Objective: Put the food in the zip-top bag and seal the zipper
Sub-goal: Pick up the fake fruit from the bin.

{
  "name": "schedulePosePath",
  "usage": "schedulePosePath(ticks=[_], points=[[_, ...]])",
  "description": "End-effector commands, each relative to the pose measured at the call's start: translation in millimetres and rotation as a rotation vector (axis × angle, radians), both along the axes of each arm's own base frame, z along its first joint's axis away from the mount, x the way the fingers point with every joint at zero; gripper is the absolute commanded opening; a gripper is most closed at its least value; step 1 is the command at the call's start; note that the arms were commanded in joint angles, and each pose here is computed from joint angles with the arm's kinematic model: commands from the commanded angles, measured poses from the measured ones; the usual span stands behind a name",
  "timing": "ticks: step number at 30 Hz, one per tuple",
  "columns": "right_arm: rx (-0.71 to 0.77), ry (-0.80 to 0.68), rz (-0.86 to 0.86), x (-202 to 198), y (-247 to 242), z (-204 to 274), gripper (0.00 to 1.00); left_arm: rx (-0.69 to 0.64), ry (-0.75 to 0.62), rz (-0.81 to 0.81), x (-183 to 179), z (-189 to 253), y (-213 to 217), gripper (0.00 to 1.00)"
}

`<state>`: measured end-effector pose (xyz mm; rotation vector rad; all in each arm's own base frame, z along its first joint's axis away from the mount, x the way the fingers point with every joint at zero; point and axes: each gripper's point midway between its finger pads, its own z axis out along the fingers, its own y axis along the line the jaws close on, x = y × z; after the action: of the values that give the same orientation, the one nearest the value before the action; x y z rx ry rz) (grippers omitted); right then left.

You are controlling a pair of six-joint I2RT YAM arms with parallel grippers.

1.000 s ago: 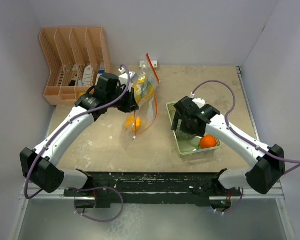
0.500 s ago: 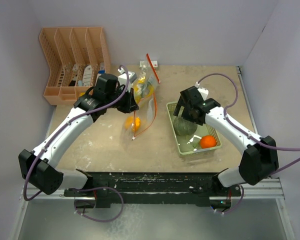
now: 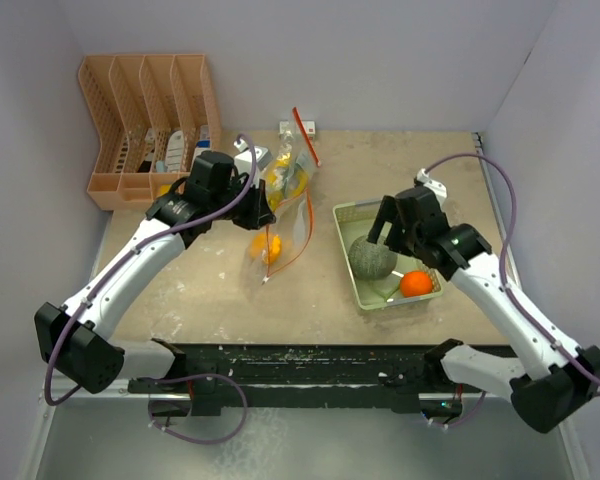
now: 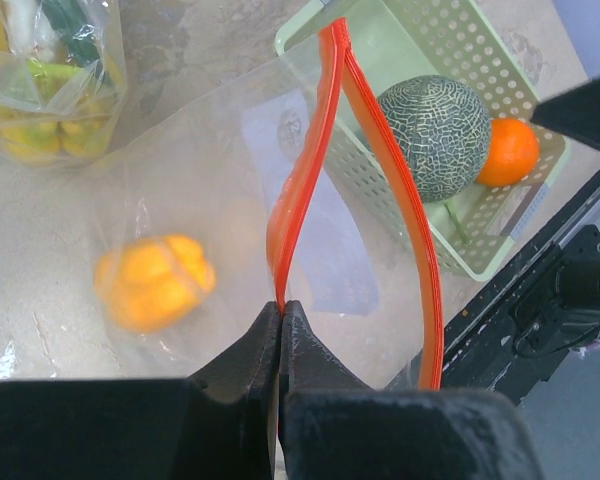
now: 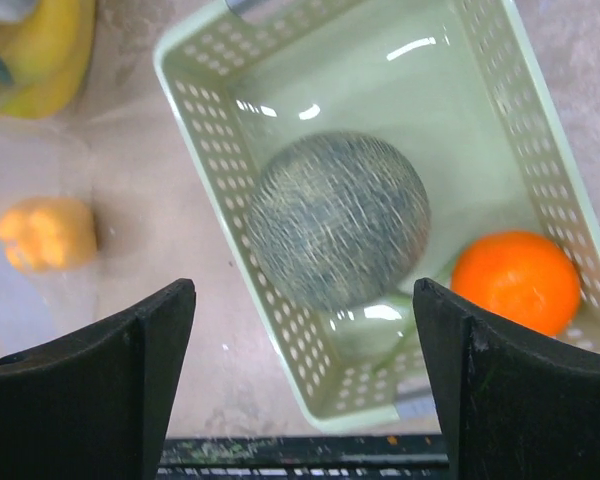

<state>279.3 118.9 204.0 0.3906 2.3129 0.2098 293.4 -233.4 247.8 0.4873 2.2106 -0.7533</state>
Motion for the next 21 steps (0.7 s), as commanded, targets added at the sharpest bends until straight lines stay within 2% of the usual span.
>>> schedulePosePath(ticks=[1, 5, 10, 15, 21], points=[[0.020, 0.128, -0.003, -49, -14, -22, 0.87, -0.041, -0.049, 0.001, 5, 15, -5, 0.00], [0.032, 0.149, -0.003, -62, -17, -29, 0.81, -0.045, -0.046, -0.007, 8, 13, -9, 0.00], [-0.009, 0.274, 0.041, -68, -12, -70, 0.80, -0.050, -0.045, -0.003, 9, 14, -9, 0.00], [0.009, 0.328, 0.058, -64, 0, -95, 0.81, -0.044, -0.050, 0.012, 7, 16, -5, 0.00], [-0.021, 0.263, 0.063, -29, 9, -100, 0.82, -0.034, -0.058, 0.029, 7, 18, -1, 0.00]])
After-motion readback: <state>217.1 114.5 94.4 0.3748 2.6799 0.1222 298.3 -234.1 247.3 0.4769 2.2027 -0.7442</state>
